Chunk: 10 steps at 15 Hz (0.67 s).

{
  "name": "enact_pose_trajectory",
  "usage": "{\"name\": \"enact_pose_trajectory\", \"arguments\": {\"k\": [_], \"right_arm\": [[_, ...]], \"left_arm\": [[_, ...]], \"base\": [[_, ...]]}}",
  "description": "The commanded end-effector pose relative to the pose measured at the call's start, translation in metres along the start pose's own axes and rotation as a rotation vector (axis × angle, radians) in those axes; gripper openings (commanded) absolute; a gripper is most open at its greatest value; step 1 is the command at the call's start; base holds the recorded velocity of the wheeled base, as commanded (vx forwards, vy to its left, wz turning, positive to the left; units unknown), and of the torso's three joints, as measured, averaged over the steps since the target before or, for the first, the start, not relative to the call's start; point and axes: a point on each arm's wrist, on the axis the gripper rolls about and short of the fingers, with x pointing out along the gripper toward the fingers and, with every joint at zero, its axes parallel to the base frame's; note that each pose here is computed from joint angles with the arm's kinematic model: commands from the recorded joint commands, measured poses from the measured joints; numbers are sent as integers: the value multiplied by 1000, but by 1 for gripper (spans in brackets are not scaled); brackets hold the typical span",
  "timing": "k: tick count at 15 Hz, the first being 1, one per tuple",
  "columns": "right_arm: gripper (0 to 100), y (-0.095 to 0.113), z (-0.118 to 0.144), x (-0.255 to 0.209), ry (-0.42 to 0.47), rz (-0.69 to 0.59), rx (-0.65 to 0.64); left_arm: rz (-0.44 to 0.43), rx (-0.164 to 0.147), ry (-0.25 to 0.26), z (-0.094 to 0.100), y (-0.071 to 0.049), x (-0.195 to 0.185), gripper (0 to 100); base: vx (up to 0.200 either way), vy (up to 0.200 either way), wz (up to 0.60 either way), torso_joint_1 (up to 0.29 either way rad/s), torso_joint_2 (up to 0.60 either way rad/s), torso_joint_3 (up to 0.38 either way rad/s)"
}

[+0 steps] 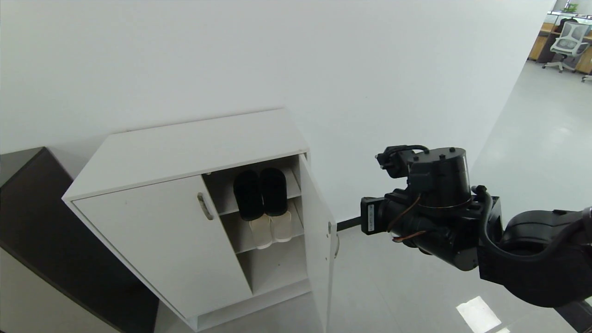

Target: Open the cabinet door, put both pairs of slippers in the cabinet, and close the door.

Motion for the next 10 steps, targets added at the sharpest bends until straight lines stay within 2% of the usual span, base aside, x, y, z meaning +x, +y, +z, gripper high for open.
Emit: {"name": "enact_pose_trajectory", "arguments": {"k": [1,5,10], "right_arm": [[0,0,-1,-1,2,1,-5],[0,0,-2,-2,5,2,-7],[0,-2,1,-3,-5,-6,-11]], "left_arm": [[0,0,0,0,0,0,0],[0,0,0,0,0,0,0],[0,0,0,0,0,0,0]], "base": [[0,0,600,2,7,7],[0,0,600,4,2,4],[0,0,0,0,0,0]]}}
